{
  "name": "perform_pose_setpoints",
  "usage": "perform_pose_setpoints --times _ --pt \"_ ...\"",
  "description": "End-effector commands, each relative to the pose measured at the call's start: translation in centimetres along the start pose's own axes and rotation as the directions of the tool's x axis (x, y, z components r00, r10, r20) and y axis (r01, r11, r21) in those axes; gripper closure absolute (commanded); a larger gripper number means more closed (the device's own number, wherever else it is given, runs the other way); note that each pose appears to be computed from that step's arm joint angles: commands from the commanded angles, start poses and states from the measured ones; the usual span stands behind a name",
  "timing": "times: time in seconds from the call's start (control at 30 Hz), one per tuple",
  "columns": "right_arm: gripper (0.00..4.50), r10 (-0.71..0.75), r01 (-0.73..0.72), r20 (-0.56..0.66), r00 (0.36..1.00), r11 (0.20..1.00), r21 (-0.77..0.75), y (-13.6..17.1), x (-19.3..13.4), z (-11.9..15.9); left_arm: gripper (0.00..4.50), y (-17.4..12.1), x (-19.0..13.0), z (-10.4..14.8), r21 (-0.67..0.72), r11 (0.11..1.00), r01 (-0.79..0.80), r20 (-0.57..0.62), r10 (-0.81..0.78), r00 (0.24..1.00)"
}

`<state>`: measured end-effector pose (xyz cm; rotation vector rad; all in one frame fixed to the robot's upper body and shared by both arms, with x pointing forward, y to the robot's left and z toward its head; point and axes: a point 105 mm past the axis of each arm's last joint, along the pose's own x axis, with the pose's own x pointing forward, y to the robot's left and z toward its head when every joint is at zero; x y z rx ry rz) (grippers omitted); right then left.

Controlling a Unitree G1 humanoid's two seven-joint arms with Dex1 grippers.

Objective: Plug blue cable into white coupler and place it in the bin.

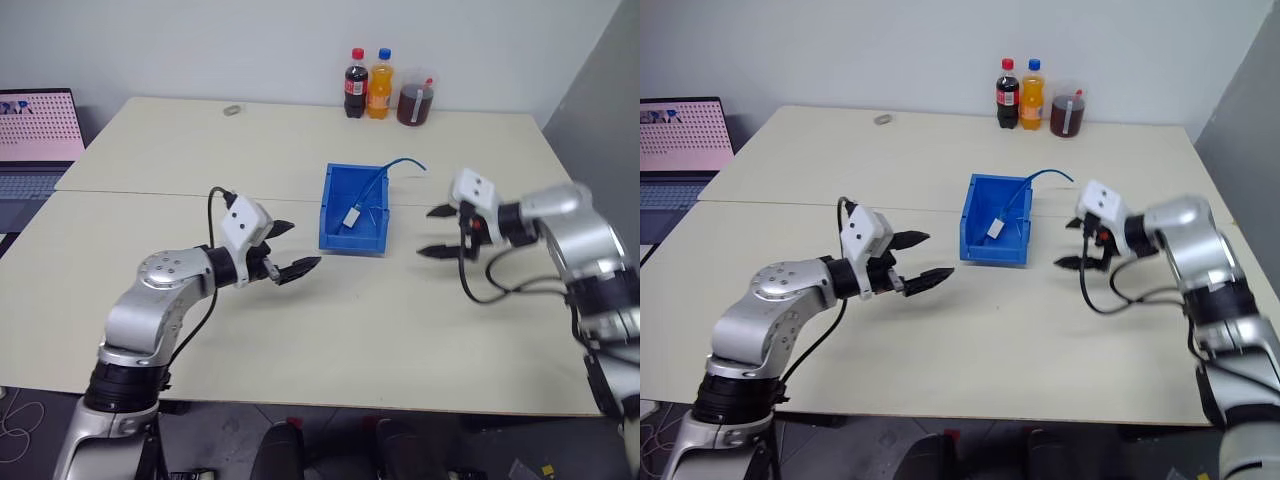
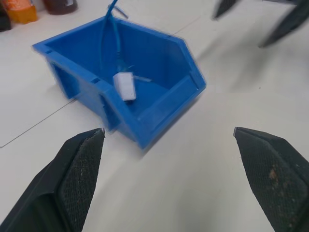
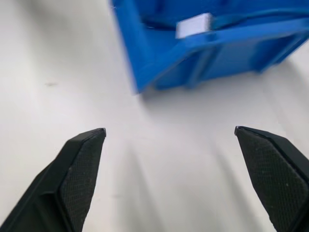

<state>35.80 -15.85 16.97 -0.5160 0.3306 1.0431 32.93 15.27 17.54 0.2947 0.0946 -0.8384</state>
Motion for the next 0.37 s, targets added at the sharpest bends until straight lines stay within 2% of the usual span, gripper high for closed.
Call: perform_pose_setpoints --times 0.03,0.2,0.37 --pt "0.07 -0.171 0.16 0.186 0.968 0.985 0.072 0.2 -2.7 3.3 0.0 1.5 -1.7 1.0 0.031 0.996 -0.088 0.025 0.087 0.996" --pt "0.07 -0.288 0.247 0.218 0.933 0.949 0.195 2.1 -2.7 3.0 0.0 3.3 -2.8 0.4 0.029 0.988 -0.15 0.002 0.15 0.989" --pt "0.07 -0.324 0.275 0.21 0.922 0.933 0.232 2.3 -2.2 2.9 0.0 3.3 -2.7 0.0 0.0 0.993 -0.12 -0.004 0.12 0.993"
